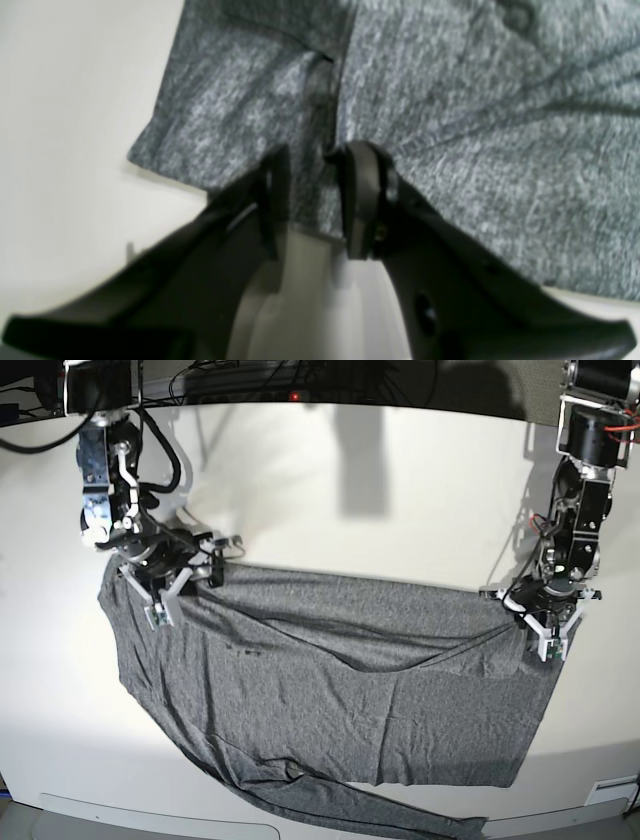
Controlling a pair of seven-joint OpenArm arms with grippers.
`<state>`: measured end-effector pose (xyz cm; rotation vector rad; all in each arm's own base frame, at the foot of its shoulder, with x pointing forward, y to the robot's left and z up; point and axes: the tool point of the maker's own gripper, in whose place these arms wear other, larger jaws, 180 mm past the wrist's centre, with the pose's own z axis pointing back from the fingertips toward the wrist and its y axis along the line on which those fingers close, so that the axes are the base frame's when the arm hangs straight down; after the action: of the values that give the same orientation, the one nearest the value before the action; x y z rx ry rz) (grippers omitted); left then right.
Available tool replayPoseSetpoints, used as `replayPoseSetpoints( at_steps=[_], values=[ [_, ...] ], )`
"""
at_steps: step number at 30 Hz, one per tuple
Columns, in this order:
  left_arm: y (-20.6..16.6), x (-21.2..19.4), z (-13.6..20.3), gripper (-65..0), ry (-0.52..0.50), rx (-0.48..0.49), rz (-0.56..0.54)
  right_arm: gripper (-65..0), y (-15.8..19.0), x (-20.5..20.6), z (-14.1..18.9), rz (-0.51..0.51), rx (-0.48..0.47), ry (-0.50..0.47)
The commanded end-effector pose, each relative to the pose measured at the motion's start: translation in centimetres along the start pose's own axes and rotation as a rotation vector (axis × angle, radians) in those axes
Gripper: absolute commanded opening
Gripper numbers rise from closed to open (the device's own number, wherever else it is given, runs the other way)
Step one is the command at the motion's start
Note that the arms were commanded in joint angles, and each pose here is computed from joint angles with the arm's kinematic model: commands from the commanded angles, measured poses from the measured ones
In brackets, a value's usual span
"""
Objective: Fold the T-shirt properly
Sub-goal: 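Pull the held edge with both grippers toward the robot, straightening the shirt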
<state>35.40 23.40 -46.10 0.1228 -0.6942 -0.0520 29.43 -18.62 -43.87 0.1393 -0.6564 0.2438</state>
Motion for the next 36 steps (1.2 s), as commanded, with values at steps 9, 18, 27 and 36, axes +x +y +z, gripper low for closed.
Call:
replayPoseSetpoints(
  at_steps=[9, 18, 27, 36],
  values=[
    [1.3, -10.2, 2.5, -47.0, 0.301, 0.02, -0.053, -36.7, 1.4, -3.3, 3.1, 0.049, -0.008, 0.054],
    [0.8, -22.3, 6.8, -47.0, 0.523, 0.002, -0.08, -36.7, -2.2, -7.5, 6.5, -0.033, -0.112, 0.101],
    [-1.9, -26.5, 11.7, -47.0, 0.558, -0.075, -0.112, -36.7, -2.6, -11.0, 8.0, -0.072, -0.131, 0.163],
    [-4.8, -25.6, 16.6, -47.0, 0.487, -0.149, -0.192, -36.7, -0.5, -12.7, 11.0, -0.008, -0.115, 0.197]
  ],
)
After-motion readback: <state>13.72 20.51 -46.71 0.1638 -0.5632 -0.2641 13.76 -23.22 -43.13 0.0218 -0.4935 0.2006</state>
